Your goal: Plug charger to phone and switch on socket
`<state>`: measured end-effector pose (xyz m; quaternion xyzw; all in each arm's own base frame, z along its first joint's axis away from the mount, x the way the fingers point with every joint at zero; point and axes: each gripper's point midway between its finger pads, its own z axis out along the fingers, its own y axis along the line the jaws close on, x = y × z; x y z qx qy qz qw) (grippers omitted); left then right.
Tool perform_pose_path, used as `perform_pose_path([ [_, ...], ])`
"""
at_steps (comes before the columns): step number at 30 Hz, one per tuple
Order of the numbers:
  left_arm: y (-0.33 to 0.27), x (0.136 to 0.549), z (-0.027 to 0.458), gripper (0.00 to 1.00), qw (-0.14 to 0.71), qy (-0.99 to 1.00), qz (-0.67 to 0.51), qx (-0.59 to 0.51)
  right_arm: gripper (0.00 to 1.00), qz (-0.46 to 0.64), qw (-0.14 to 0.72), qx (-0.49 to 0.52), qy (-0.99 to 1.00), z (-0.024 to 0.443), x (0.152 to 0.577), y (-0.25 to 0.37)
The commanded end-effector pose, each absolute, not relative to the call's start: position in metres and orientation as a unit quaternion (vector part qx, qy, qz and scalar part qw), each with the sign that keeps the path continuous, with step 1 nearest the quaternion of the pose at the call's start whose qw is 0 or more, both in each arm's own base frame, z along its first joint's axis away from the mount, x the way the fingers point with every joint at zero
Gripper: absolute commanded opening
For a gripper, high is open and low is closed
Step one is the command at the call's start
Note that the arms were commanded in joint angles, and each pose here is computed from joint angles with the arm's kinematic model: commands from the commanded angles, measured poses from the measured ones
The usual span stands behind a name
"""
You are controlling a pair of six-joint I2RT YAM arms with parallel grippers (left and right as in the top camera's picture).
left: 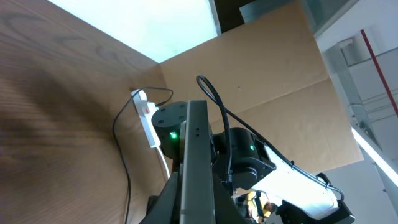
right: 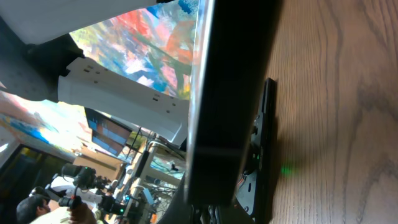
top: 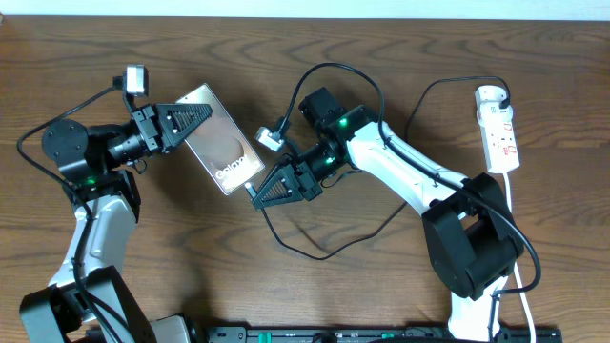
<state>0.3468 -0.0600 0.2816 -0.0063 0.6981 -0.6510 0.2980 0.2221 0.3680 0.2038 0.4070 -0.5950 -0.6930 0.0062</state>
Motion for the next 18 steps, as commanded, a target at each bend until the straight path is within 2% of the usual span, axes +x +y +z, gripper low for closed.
perform_pose_path([
  [1, -0.062, 0.3429, 0.2873, 0.07, 0.3, 0.698, -0.651, 0.0, 0.01, -0.704, 0.006, 0.408, -0.581, 0.2152, 0.2187, 0.369],
  [18, -0.0628, 0.3413, 0.2868, 0.07, 0.308, 0.698, -0.646, 0.017, 0.01, -0.704, 0.003, 0.411, -0.579, 0.2154, 0.2193, 0.3695],
])
